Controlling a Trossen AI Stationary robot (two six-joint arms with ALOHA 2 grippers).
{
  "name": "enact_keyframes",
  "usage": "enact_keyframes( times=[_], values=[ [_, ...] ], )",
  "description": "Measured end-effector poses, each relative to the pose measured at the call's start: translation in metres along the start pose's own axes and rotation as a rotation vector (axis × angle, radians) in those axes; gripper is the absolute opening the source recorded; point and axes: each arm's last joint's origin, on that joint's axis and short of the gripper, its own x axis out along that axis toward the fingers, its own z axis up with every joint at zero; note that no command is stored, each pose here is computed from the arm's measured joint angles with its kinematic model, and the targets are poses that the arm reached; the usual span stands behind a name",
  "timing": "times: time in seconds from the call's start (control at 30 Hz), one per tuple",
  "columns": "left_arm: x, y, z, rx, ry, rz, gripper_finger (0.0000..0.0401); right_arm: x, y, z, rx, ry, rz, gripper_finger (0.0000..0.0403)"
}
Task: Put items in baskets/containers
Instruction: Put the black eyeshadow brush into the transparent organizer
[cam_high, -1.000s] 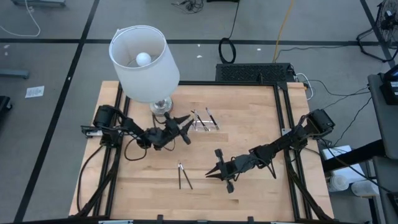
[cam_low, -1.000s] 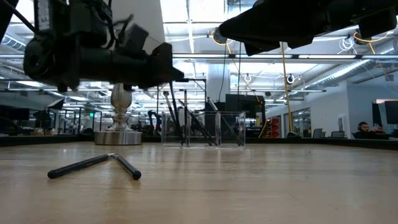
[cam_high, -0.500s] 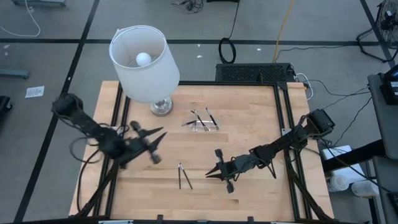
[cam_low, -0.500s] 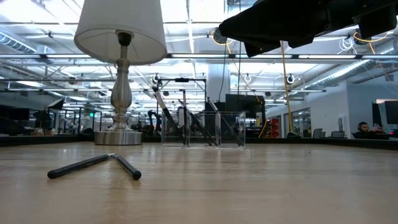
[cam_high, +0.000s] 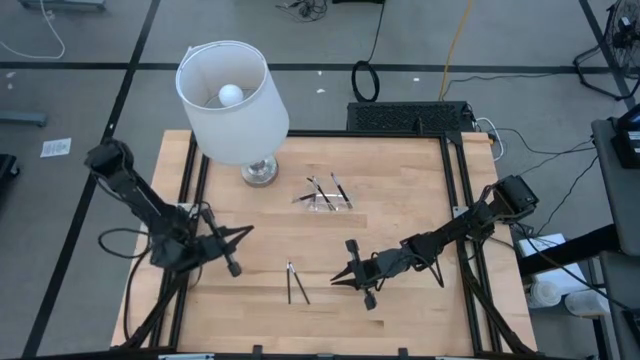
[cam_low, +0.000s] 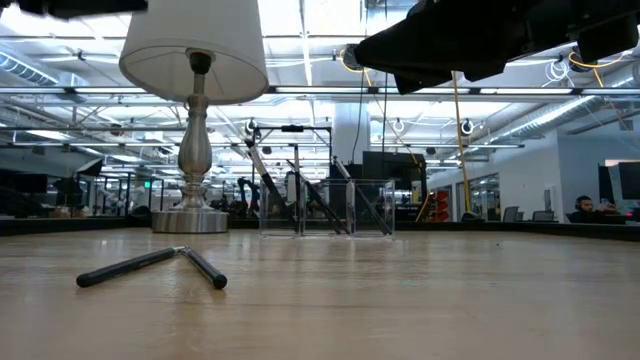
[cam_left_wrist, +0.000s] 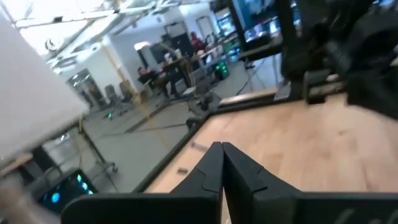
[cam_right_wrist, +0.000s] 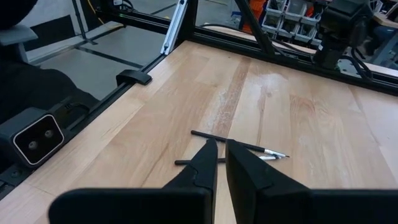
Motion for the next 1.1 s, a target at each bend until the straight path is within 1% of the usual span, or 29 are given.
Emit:
enact_keyframes(
  times=[0.1,0.2,0.33,0.5,0.57,0.67,0.77,0.87,0.93,1.0,1.07,1.1],
  values=[
    [0.004,0.003,-0.023,-0.014,0.013,0.006,0.0004,0.000,0.000,0.000,0.000,0.002,-0.002,0.0018],
    [0.005,0.004,-0.043,0.009,0.008,-0.057,0.0003,0.000,0.000,-0.001,-0.002,0.015,0.002,0.0018],
    [0.004,0.006,-0.061,0.039,0.008,-0.115,0.0003,0.000,0.000,-0.002,-0.005,0.025,0.007,0.0018],
    [0.004,0.006,-0.063,0.122,0.002,-0.124,0.0005,0.000,0.000,-0.002,-0.004,0.025,-0.003,0.0018],
    [0.004,0.006,-0.060,0.138,-0.005,-0.121,0.0004,0.000,-0.001,-0.002,0.012,0.023,-0.049,0.0018],
    [0.004,0.007,-0.054,0.117,-0.029,-0.110,0.0003,0.000,-0.005,0.002,0.029,-0.007,-0.159,0.0017],
    [0.004,0.010,-0.048,0.098,-0.052,-0.095,0.0012,0.005,-0.003,0.019,0.027,-0.012,-0.255,0.0009],
    [0.005,0.011,-0.047,0.105,-0.059,-0.087,0.0018,0.012,0.005,0.045,-0.011,0.084,-0.296,0.0002],
    [0.005,0.011,-0.047,0.110,-0.057,-0.082,0.0018,0.018,0.008,0.065,0.015,0.139,-0.333,0.0002],
    [0.006,0.012,-0.047,0.110,-0.051,-0.072,0.0014,0.031,0.009,0.082,0.061,0.161,-0.345,0.0001],
    [0.007,0.012,-0.047,0.103,-0.049,-0.067,0.0007,0.042,0.016,0.096,0.054,0.187,-0.336,0.0001],
    [0.007,0.012,-0.047,0.102,-0.048,-0.067,0.0005,0.052,0.020,0.108,0.059,0.167,-0.332,0.0001]
  ],
)
